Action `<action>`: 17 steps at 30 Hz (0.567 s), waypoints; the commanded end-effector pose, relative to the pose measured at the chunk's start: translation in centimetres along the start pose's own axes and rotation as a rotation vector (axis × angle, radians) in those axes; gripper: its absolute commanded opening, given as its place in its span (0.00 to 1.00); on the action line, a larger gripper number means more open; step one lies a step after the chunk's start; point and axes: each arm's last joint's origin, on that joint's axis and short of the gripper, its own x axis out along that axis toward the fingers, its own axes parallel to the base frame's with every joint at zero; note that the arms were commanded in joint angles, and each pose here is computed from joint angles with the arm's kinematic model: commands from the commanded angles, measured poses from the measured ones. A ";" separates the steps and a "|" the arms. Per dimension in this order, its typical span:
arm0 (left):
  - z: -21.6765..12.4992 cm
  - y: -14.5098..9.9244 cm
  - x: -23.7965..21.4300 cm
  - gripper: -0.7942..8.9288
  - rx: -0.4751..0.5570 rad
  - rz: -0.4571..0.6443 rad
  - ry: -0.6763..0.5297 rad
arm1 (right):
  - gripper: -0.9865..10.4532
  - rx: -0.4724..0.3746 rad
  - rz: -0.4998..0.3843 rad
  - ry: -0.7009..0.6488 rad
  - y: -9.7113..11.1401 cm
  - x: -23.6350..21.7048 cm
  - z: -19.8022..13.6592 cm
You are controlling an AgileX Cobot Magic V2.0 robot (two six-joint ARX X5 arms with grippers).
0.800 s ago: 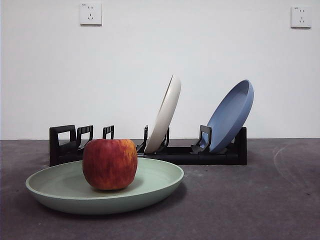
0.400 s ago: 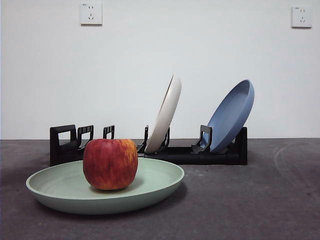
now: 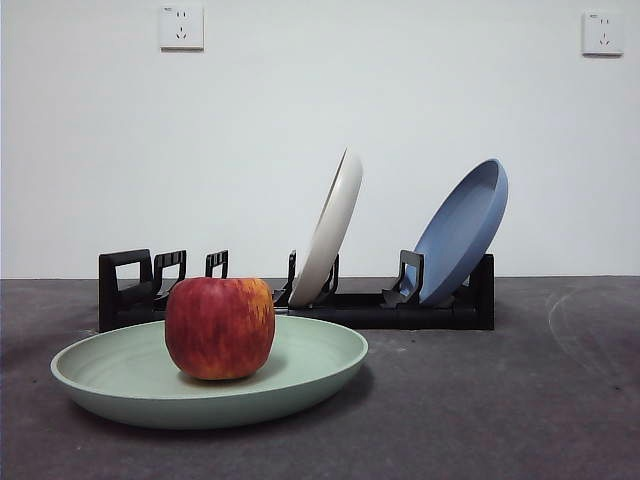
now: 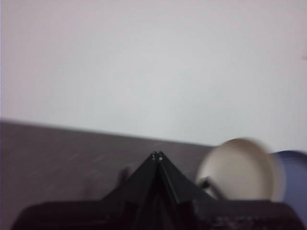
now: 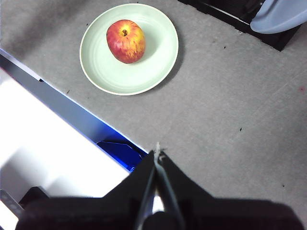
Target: Take the green plate from the plate rack,put the plate on the table,take the apple from the table,put the apple in the plate
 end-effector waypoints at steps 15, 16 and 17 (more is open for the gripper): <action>-6.6 2.8 -1.3 0.08 0.021 0.191 0.086 | 0.09 0.006 -0.030 0.021 -0.1 0.1 -0.2; -6.8 2.9 -1.3 0.08 0.021 0.198 0.111 | 0.09 0.006 -0.036 0.020 -0.1 0.1 -0.2; -7.0 2.9 -1.3 0.08 0.026 0.204 0.134 | 0.09 0.007 -0.039 0.019 -0.1 0.1 -0.2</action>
